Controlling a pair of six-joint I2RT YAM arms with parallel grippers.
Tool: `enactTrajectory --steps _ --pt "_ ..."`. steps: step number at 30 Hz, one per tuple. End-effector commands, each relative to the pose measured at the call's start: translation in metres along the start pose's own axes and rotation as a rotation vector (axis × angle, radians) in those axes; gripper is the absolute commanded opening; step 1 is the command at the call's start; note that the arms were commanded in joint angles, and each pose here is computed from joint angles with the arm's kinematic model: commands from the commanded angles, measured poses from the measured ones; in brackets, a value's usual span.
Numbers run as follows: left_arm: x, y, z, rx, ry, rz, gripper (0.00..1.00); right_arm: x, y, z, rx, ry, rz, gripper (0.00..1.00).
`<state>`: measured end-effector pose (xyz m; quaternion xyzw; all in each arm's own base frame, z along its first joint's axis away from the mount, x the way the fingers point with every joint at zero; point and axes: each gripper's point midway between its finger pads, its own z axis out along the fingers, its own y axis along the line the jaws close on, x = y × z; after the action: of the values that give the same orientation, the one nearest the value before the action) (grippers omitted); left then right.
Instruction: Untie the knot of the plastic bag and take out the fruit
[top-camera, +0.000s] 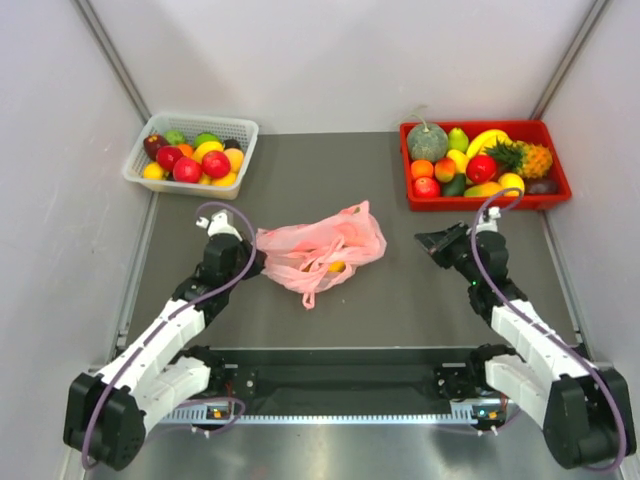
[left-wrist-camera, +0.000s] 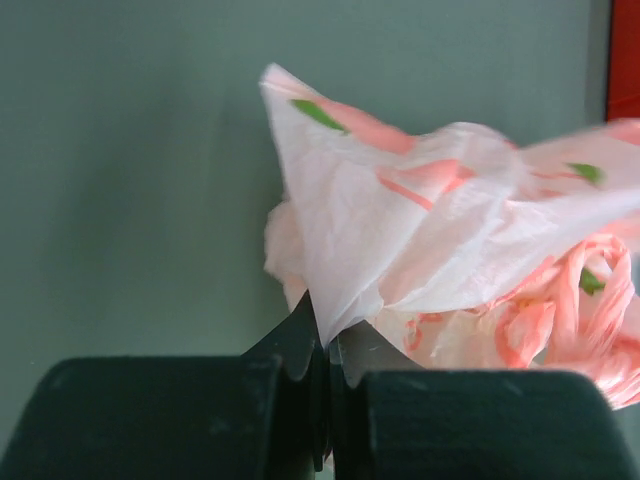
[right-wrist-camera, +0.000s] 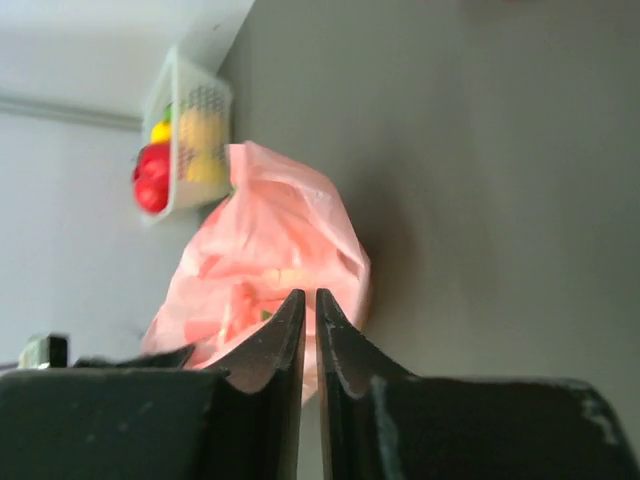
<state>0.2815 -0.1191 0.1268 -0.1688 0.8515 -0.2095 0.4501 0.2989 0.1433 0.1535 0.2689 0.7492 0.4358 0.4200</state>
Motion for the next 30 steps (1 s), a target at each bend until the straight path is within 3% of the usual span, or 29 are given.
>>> enactTrajectory --steps 1,4,8,10,12,14,21,26,30 --pt "-0.008 0.003 0.001 -0.003 -0.022 0.041 0.00 -0.027 -0.029 -0.014 0.217 -0.056 -0.100 0.10" --pt "-0.006 -0.001 0.000 0.023 -0.005 0.043 0.00 -0.034 -0.033 -0.019 0.280 -0.030 -0.181 0.40" --pt "0.002 -0.013 0.004 0.089 0.042 0.040 0.00 -0.025 0.003 -0.014 0.155 0.112 -0.361 0.60" --pt "0.006 -0.022 0.004 0.132 0.068 0.041 0.00 -0.015 0.027 -0.010 0.119 0.173 -0.540 0.67" --pt "0.010 -0.029 0.007 0.167 0.092 0.041 0.00 0.014 0.039 -0.013 0.115 0.262 -0.655 0.77" --pt "0.010 -0.034 0.009 0.179 0.110 0.035 0.00 0.012 0.058 -0.013 0.128 0.223 -0.762 0.85" --pt "0.015 -0.047 0.009 0.236 0.157 0.022 0.00 0.077 0.089 -0.002 0.128 0.304 -0.937 0.93" --pt "0.020 -0.049 0.007 0.256 0.167 0.009 0.00 0.120 0.090 0.014 0.196 0.360 -0.927 0.95" --pt "0.026 -0.048 0.006 0.261 0.179 0.002 0.00 0.130 0.084 0.024 0.274 0.340 -0.897 0.95"
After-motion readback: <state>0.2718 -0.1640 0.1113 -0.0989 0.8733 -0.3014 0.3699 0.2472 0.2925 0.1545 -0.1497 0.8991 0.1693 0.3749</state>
